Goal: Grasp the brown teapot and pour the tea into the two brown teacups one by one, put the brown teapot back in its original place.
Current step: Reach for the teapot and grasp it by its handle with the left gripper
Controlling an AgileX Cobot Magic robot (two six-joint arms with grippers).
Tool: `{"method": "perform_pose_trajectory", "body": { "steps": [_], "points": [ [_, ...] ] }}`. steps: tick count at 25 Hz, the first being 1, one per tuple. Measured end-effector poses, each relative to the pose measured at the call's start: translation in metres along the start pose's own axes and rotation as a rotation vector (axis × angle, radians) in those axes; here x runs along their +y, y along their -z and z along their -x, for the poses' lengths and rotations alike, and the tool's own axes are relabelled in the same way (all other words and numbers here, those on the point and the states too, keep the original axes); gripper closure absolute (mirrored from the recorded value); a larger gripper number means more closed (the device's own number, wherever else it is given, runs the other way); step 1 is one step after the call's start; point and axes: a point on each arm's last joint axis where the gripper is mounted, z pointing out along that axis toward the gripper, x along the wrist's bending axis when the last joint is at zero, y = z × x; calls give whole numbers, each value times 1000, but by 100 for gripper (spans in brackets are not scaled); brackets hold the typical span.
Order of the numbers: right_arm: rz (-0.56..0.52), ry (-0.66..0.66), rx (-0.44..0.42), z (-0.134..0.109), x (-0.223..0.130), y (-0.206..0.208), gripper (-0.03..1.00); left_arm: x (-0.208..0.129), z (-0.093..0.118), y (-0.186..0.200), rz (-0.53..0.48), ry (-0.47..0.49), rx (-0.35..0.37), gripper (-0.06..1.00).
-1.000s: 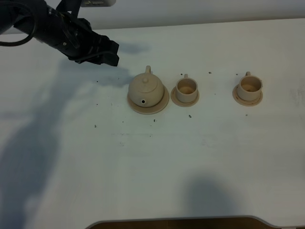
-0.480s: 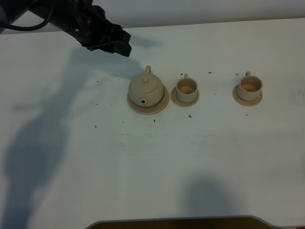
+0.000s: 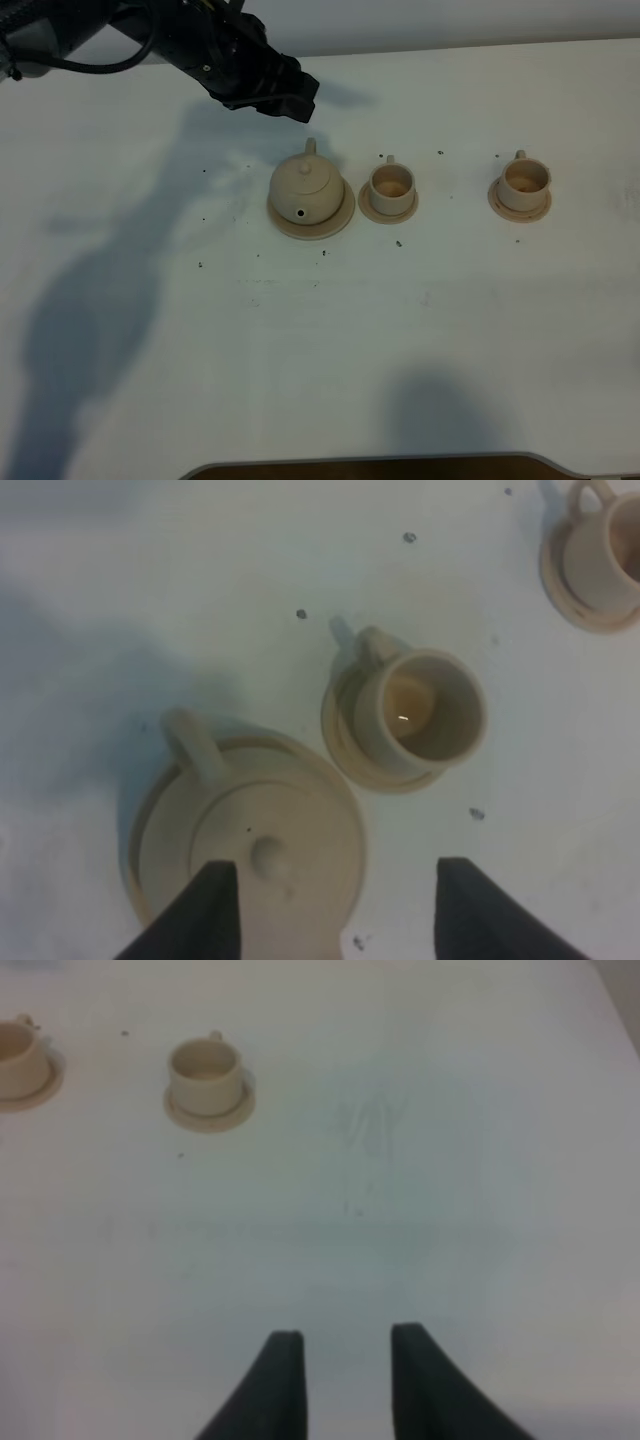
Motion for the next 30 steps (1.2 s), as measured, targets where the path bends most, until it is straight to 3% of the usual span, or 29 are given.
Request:
{"method": "perform_pose_trajectory", "body": {
  "steps": [7, 13, 17, 23, 30],
  "points": [
    [0, 1, 0, 0, 0, 0, 73, 6, 14, -11, 58, 141, 108, 50],
    [1, 1, 0, 0, 0, 0, 74, -2, 9, -58, 5, 201, 143, 50],
    [1, 1, 0, 0, 0, 0, 74, -6, -2, -84, 8, 207, 165, 50],
    [1, 1, 0, 0, 0, 0, 74, 1, -4, -87, 90, 198, 173, 50],
    [1, 1, 0, 0, 0, 0, 74, -6, -13, -102, 66, 225, 181, 50]
  ]
}}
